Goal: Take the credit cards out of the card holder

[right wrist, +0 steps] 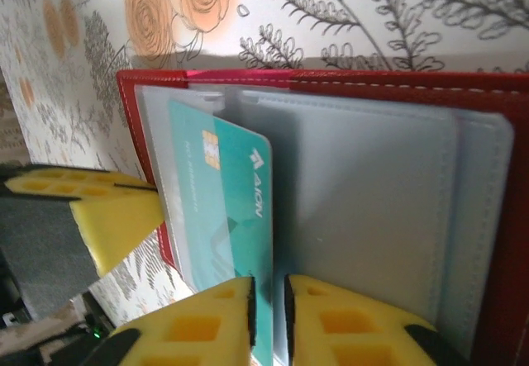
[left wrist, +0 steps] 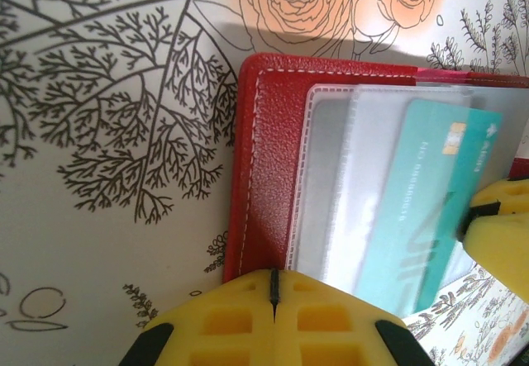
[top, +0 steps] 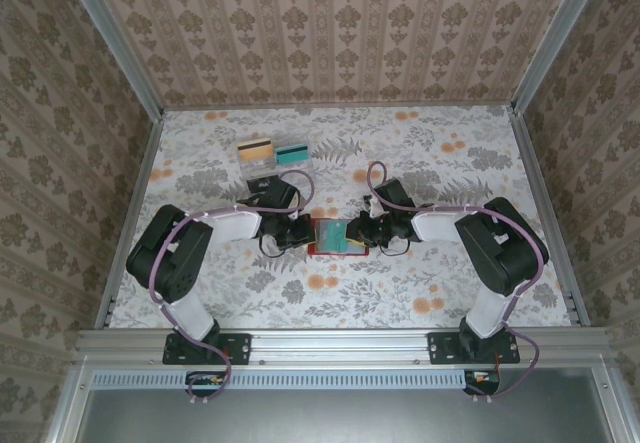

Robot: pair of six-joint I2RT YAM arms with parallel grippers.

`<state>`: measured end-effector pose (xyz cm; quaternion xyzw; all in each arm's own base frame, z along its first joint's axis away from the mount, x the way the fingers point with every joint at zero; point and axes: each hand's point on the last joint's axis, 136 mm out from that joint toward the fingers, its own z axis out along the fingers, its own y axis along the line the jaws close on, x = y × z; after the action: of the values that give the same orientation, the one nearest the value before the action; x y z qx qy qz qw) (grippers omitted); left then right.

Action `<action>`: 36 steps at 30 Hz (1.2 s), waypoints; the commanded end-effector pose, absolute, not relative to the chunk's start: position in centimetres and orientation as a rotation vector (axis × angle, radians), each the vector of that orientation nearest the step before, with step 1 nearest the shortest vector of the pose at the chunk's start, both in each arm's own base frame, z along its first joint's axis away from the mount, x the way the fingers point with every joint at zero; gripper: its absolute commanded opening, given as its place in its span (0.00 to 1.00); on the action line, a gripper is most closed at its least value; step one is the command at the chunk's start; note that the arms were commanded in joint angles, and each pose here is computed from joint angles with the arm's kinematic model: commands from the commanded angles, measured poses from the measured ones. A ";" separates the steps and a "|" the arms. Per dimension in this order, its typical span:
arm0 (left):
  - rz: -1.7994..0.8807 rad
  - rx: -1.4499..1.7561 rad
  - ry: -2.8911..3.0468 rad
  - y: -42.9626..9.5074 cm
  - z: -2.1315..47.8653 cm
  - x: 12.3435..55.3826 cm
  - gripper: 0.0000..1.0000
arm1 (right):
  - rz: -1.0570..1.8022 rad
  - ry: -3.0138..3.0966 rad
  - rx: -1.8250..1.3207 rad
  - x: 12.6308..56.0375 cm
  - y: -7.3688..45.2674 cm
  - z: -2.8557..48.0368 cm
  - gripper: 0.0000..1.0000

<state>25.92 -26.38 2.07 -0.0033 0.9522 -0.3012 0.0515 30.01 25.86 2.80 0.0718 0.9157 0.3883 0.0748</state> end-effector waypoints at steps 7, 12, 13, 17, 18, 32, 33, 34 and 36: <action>-0.789 -0.032 3.017 -24.6 -0.9 24.2 0.00 | 1.224 2.730 0.202 30.9 27.2 2.7 0.25; -0.794 -0.027 3.021 -24.8 -0.9 24.2 0.00 | 1.246 2.722 0.186 31.2 27.9 2.7 0.21; -0.799 -0.024 3.019 -24.9 -0.9 24.2 0.00 | 1.250 2.726 0.183 31.2 28.0 2.6 0.21; -0.797 -0.022 3.022 -24.9 -0.9 24.1 0.00 | 1.260 2.724 0.172 31.2 28.4 2.7 0.17; -0.797 -0.020 3.022 -24.9 -0.9 24.2 0.00 | 1.257 2.727 0.173 31.2 28.4 2.6 0.16; -0.790 -0.022 3.027 -24.7 -1.0 24.3 0.00 | 1.231 2.724 0.172 30.5 25.0 2.7 0.00; -0.792 -0.019 3.026 -24.7 -1.0 24.3 0.00 | 1.234 2.723 0.177 30.4 24.6 2.7 0.00; -0.791 -0.020 3.028 -24.6 -1.0 24.3 0.00 | 1.239 2.719 0.176 30.4 24.3 2.8 0.00; -0.792 -0.019 3.028 -24.7 -0.9 24.3 0.00 | 1.246 2.715 0.178 30.3 23.8 3.0 0.00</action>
<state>25.93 -26.42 2.04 0.0006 0.9522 -0.3023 0.0435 31.11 24.65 2.78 0.0679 0.9035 0.4158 0.0790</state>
